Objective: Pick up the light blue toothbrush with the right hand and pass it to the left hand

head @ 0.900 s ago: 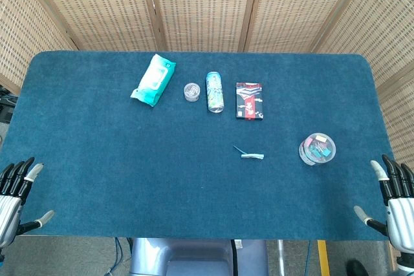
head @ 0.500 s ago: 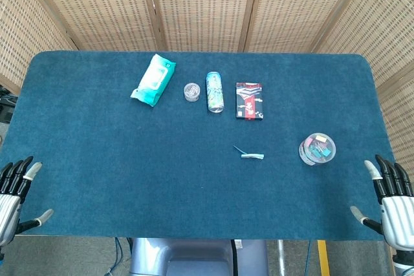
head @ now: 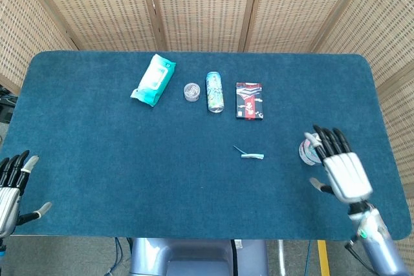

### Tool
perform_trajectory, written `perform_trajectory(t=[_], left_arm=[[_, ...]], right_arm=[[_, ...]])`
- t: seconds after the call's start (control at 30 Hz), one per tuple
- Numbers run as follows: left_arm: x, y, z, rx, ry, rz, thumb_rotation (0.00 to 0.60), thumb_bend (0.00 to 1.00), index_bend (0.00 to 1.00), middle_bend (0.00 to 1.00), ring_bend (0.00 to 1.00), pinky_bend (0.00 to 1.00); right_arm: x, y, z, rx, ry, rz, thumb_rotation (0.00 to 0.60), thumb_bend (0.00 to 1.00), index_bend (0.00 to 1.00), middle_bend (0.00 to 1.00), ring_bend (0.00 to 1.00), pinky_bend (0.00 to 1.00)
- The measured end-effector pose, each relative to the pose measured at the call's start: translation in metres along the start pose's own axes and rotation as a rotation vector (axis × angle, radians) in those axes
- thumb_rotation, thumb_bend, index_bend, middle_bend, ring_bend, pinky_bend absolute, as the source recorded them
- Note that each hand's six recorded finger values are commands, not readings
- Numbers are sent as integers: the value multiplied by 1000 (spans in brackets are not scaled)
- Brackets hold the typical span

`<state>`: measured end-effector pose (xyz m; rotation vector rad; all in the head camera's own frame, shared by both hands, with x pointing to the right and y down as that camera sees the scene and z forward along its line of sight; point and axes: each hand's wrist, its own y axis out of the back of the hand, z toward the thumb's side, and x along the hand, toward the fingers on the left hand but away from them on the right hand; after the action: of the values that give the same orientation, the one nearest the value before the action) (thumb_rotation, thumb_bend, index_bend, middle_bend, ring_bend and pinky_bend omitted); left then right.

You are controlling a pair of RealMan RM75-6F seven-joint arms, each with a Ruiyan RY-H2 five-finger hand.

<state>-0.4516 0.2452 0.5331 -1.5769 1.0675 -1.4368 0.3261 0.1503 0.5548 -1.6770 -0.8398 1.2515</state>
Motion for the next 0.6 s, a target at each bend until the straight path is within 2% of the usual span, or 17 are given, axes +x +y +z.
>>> perform_trajectory(t=[0.07,0.17,0.33,0.6], left_arm=[[4,-1,-2,2,14,-6,600,0,0,0,0,0],[8,-3,-4,5,31,-16,600,0,0,0,0,0],[17,-6,-6,18,51,-32,600,0,0,0,0,0],[21,-7,-6,15,53,-45,600,0,0,0,0,0]], right_arm=[[-25,-9,9,-4,13,36,600,0,352,0,0,0],[-56,-28,20,-9,18,83,600,3,395,0,0,0],[-91,-60,36,-5,20,150,600,117,412,0,0,0],[-107,-100,46,81,15,201,600,236,424,0,0,0]])
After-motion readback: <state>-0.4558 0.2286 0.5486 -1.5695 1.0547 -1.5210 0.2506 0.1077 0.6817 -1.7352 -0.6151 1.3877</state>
